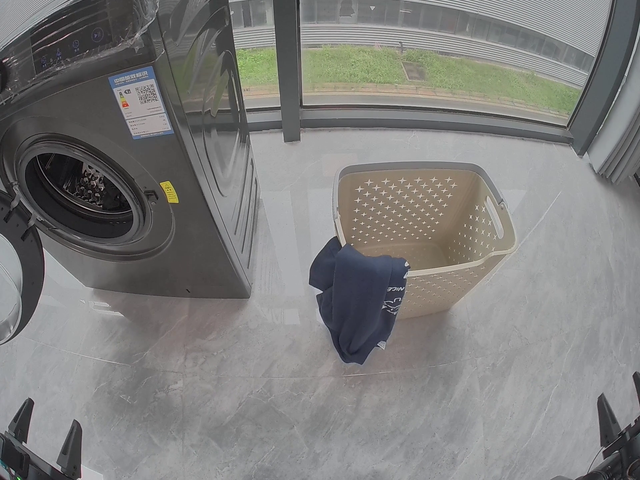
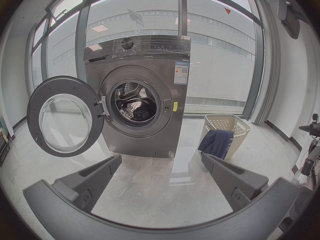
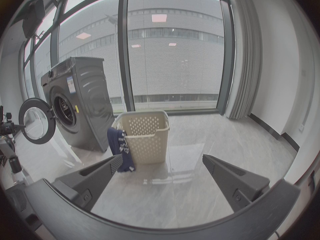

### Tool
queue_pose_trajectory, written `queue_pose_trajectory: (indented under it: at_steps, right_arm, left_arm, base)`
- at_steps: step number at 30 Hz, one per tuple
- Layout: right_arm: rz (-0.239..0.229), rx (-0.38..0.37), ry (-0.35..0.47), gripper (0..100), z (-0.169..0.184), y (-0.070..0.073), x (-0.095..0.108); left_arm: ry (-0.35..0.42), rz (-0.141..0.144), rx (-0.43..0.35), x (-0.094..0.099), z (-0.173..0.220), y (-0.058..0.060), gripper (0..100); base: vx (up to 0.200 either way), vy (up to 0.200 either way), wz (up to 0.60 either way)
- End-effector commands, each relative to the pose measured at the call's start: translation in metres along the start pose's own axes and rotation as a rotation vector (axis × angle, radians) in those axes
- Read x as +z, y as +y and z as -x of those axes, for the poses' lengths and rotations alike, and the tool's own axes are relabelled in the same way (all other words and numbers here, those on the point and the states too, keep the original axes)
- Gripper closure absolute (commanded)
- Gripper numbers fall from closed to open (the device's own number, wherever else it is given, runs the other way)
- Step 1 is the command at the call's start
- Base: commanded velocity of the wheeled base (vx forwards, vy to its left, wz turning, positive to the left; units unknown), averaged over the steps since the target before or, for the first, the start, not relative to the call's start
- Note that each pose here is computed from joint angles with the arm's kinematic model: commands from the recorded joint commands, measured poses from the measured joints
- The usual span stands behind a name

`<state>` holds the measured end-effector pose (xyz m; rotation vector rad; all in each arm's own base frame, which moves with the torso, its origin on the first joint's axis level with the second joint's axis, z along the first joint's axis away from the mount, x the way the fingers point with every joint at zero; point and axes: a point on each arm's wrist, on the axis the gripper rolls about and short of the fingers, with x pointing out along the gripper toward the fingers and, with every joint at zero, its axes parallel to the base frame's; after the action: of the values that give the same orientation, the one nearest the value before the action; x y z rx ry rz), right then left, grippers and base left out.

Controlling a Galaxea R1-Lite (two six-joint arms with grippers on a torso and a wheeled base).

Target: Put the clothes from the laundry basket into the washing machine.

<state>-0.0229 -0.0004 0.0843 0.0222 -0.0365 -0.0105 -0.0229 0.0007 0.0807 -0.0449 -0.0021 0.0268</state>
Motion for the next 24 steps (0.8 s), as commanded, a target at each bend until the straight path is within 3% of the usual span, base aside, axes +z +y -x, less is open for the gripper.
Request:
queue_pose_trajectory:
  at_steps: [1, 3, 4, 8, 10, 13, 16, 18, 21, 23, 24]
  right_arm:
    - [-0.045, 0.017, -0.221, 0, 0.013, 0.0, 0.05]
    - [-0.044, 0.022, -0.188, 0, 0.012, 0.001, 0.057]
    - [-0.039, 0.037, -0.085, 0, 0.006, 0.001, 0.055]
    - [-0.059, 0.153, 0.194, 0, -0.021, 0.005, 0.048]
    - [-0.079, 0.176, 0.29, 0, -0.04, 0.006, 0.053]
    - [-0.098, 0.188, 0.358, 0, -0.076, 0.008, 0.062]
    - [-0.098, 0.221, 0.375, 0, -0.104, 0.012, 0.064]
    - [-0.124, 0.29, 0.399, 0, -0.136, 0.025, 0.059]
    - [-0.167, 0.293, 0.436, 0, -0.153, 0.037, 0.052]
    - [-0.17, 0.295, 0.44, 0, -0.155, 0.041, 0.05]
    - [-0.181, 0.321, 0.455, 0, -0.157, 0.052, 0.048]
  left_arm:
    - [0.009, -0.001, 0.001, -0.005, -0.001, 0.0, 0]
    - [0.009, -0.001, 0.001, -0.005, -0.001, 0.0, 0]
    - [0.011, 0.002, 0.001, -0.005, -0.001, 0.0, 0]
    - [0.009, 0.002, 0.001, -0.005, -0.001, 0.0, 0]
    - [0.009, 0.002, 0.001, -0.005, -0.001, 0.0, 0]
    - [0.009, 0.002, 0.001, -0.005, -0.001, 0.0, 0]
    - [0.009, 0.004, 0.001, -0.005, -0.001, 0.0, 0]
    - [0.011, 0.004, 0.001, -0.005, -0.001, 0.0, 0]
    - [0.011, 0.004, 0.001, -0.005, -0.001, 0.0, 0]
    - [0.011, 0.004, 0.001, -0.005, -0.001, 0.0, 0]
    - [0.011, 0.004, 0.001, -0.005, -0.001, 0.0, 0]
  base:
    - [0.0, 0.0, 0.0]
    - [0.0, 0.0, 0.0]
    - [0.0, 0.0, 0.0]
    - [0.0, 0.0, 0.0]
    - [0.0, 0.0, 0.0]
    - [0.0, 0.0, 0.0]
    - [0.0, 0.0, 0.0]
    - [0.0, 0.0, 0.0]
    - [0.0, 0.0, 0.0]
    - [0.0, 0.0, 0.0]
    - [0.0, 0.0, 0.0]
